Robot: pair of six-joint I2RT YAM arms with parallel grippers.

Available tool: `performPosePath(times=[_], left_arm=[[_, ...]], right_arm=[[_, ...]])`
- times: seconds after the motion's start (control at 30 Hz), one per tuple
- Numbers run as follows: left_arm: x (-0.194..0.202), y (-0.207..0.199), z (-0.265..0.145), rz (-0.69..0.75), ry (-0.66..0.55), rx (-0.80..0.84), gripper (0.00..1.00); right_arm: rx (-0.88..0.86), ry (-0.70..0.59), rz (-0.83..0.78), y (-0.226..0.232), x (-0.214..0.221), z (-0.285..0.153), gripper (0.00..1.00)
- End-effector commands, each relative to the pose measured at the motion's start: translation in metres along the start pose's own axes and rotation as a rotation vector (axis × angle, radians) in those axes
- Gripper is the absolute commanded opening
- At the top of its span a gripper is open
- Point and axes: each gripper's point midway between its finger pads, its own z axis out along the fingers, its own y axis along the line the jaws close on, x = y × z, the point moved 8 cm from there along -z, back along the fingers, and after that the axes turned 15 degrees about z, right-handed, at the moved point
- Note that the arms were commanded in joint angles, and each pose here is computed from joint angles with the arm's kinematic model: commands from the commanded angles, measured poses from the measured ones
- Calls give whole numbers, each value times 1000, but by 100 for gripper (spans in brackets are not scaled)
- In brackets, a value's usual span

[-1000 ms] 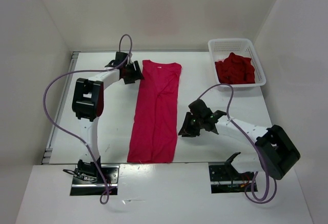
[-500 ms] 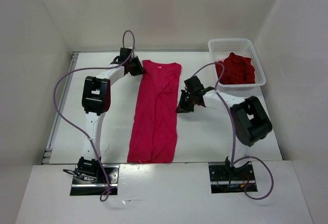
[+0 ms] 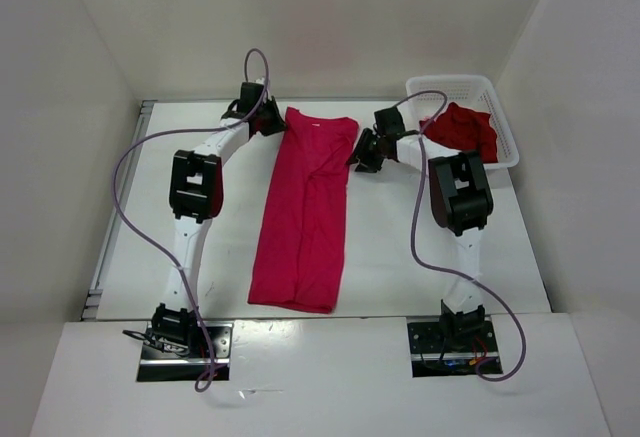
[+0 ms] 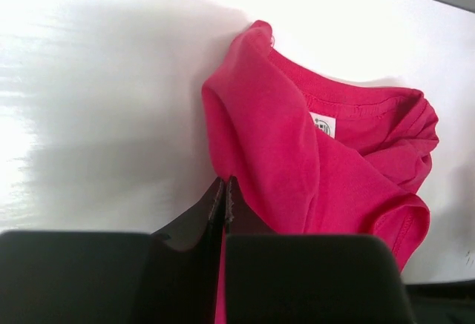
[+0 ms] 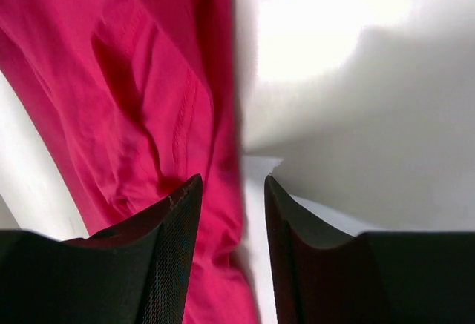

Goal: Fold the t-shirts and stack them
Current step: Rotate the tshirt 90 degrees

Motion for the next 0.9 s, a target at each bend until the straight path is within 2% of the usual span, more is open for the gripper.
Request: performPosePath(times=[0.0,0.07,0.2,0.23,0.3,0.33,0.4,0.43,0.47,0.53,0.57,0.6,0.63,0.67,0.7,0.73,0.77,0.8,0.83,0.87], left_arm=[[-7,7,8,1,-24,-18,1],[-9,13,10,-4,-27,-24,1],[-11,19,10,-20,-30,-23,1],[-15,22,6,-26,-31,-30,3],[-16,26,-2,-35,-23,-31,10],[-9,33,-5,-34,3,-46,27],[-14,33,-24,-28,-1,-44,48],[-16,46,-33,-40,-21,-60,68],[11,51,-35,-57,40,-74,77],[5,47,-63,-71,24,-81,100],[9,53,-72,-71,34,-118,100],[1,45,-91,-64,11,-113,100],[29,47,-97,-83,79,-110,100],[36,50,-107,-85,93,-119,100],[31,41,-129,-78,69,-114,100],[39,38,-140,-80,77,-103,88],[74,40,-149,-105,157,-104,78],[72,32,-170,-97,132,-89,66],[83,29,-180,-116,156,-79,47],[104,23,-197,-130,197,-53,43]], right_arm=[[-27,-2,-39,10,-9,17,45],[-31,7,-38,12,-13,28,40],[-49,0,-36,22,-30,44,18],[-47,-5,-20,22,-37,47,11],[-71,-10,-27,33,-47,58,5],[-62,-3,-23,35,-49,60,3],[-89,-30,-37,46,-65,60,3],[-115,-49,-46,61,-72,53,3],[-107,-59,-59,61,-75,55,6],[-117,-69,-87,72,-81,47,16],[-106,-61,-93,75,-82,42,31],[-101,-58,-103,78,-82,35,36],[-100,-59,-121,81,-83,27,40],[-71,-36,-111,71,-75,27,45],[-70,-36,-121,70,-73,20,45],[-63,-30,-119,66,-62,0,47],[-70,-50,-123,65,-59,-12,47],[-152,-114,-142,86,-61,-49,48],[-108,-79,-126,64,-45,-48,48],[-116,-73,-117,61,-38,-57,48]])
